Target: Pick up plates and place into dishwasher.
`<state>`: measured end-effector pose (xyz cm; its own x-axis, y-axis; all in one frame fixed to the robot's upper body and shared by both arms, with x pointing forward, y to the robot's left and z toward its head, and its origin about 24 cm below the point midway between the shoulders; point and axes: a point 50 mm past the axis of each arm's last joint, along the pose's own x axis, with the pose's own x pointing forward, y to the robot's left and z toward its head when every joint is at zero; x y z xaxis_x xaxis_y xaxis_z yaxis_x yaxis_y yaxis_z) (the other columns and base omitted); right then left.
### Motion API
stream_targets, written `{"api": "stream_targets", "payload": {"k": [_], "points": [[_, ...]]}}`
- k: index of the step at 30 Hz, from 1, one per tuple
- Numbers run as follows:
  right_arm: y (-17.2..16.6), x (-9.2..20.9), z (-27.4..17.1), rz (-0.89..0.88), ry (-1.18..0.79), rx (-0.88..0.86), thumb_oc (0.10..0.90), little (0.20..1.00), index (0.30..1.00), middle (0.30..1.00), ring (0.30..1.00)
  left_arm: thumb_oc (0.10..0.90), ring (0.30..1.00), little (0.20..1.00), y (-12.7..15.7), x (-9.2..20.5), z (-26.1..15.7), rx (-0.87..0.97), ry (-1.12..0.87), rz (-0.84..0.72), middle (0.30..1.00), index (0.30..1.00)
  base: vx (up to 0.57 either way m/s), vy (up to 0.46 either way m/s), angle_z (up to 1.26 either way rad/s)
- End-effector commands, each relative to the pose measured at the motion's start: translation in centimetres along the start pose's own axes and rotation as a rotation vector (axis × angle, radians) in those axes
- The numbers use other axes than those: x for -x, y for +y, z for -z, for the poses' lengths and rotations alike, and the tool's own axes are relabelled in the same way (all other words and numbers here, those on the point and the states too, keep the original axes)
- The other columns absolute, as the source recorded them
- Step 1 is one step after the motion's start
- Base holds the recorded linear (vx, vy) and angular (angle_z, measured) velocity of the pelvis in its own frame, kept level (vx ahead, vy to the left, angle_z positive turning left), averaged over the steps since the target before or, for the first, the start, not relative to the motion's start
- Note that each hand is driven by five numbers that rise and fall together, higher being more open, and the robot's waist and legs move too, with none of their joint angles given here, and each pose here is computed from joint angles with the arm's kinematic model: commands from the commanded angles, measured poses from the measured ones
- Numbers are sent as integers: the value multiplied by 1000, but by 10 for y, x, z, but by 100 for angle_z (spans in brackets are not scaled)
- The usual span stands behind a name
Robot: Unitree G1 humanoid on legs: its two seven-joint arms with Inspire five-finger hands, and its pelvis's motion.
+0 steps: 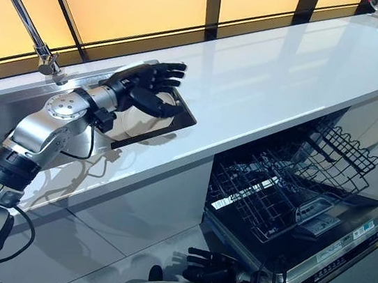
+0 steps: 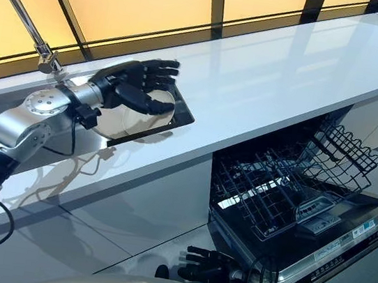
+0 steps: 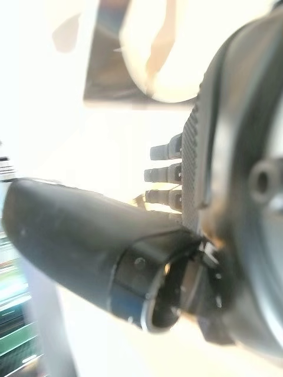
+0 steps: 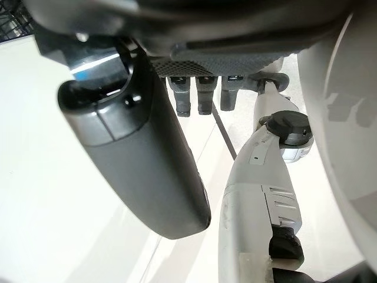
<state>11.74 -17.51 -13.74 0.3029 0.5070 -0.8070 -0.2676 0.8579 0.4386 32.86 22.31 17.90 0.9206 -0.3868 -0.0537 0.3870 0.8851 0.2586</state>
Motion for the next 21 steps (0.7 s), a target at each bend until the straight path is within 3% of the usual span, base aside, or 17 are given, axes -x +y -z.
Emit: {"api": "stream_targets", "payload": {"k": [1,7,16,21], "points": [[20,-6,12,-106,55,43,800,900,900,900,900,800,900,900,60,21,-130,-149,-476,-296,900,900,84,31,3],[19,-4,24,-111,97,33,800,900,900,900,900,800,900,900,86,29,-155,-320,-473,-462,900,900,84,26,0],[13,1,6,-114,50,88,800,900,900,900,900,800,900,900,93,32,-178,-557,-487,-601,900,900,-76,26,-1],[12,2,6,-115,45,108,800,900,900,900,900,800,900,900,100,30,-178,-565,-431,-609,900,900,-11,10,-2]]}}
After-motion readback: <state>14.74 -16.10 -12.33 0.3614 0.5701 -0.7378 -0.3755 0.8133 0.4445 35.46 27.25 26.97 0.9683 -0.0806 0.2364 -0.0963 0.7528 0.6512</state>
